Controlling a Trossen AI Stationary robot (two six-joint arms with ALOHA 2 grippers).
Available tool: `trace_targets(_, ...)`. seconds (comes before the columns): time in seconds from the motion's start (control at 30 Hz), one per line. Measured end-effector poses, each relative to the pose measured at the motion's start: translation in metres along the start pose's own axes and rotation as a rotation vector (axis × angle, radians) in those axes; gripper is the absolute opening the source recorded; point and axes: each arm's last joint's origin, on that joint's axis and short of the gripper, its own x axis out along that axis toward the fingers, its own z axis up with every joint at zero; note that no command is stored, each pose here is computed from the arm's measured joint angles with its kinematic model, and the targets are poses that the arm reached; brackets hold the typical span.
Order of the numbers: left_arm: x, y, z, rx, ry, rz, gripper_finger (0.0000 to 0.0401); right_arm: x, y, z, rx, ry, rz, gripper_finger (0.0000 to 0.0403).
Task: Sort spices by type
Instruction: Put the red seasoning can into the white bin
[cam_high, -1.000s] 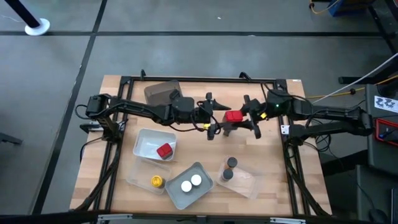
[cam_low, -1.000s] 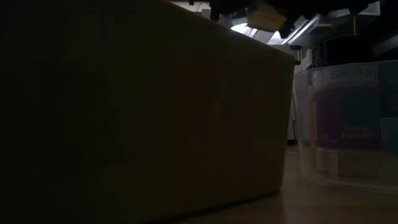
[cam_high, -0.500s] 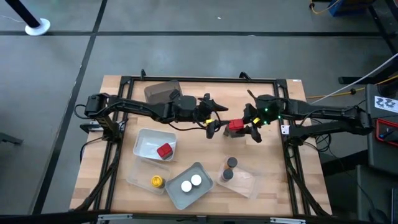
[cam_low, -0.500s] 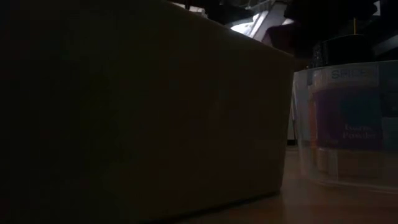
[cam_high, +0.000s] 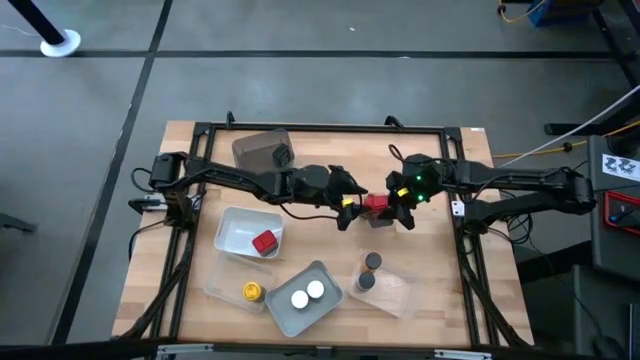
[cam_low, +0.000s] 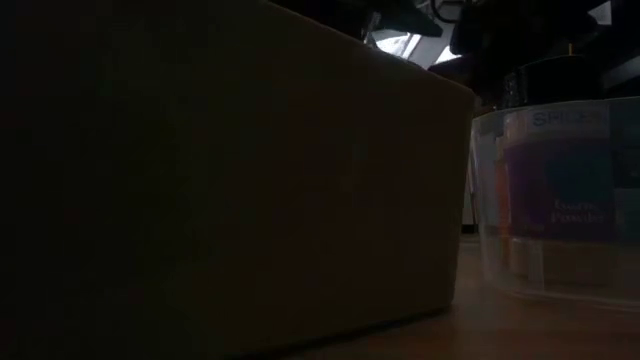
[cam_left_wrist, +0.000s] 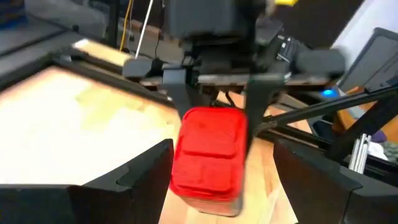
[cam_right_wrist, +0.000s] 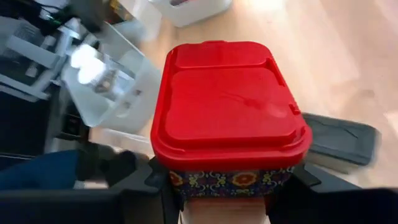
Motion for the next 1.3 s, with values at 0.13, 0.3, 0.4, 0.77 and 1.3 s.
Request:
trace_targets(0.13,0.003,0.003,-0.003,-0.002,0.008,0.003,0.0266,0.002,0.000,0.000,0.006,0.012,0.023,0.0166)
trace_targets(0.3,0.004,0.005,-0.005,-0.007,0.024,0.011,0.0266,0.004,-0.001,0.001,0.006,0.011,0.028,0.0166)
trace_targets(0.4,0.004,0.004,-0.005,-0.007,0.019,0.009,0.0266,0.005,-0.001,0.002,-0.002,0.004,0.032,0.0166)
trace_targets(0.77,0.004,0.004,-0.006,-0.007,0.031,-0.008,0.0266,0.008,0.001,0.012,-0.045,-0.075,0.067,0.0166)
trace_targets(1.3,0.005,0.004,-0.010,0.052,0.086,-0.071,0.0212,0.022,-0.002,0.015,-0.043,-0.052,0.120,0.0166)
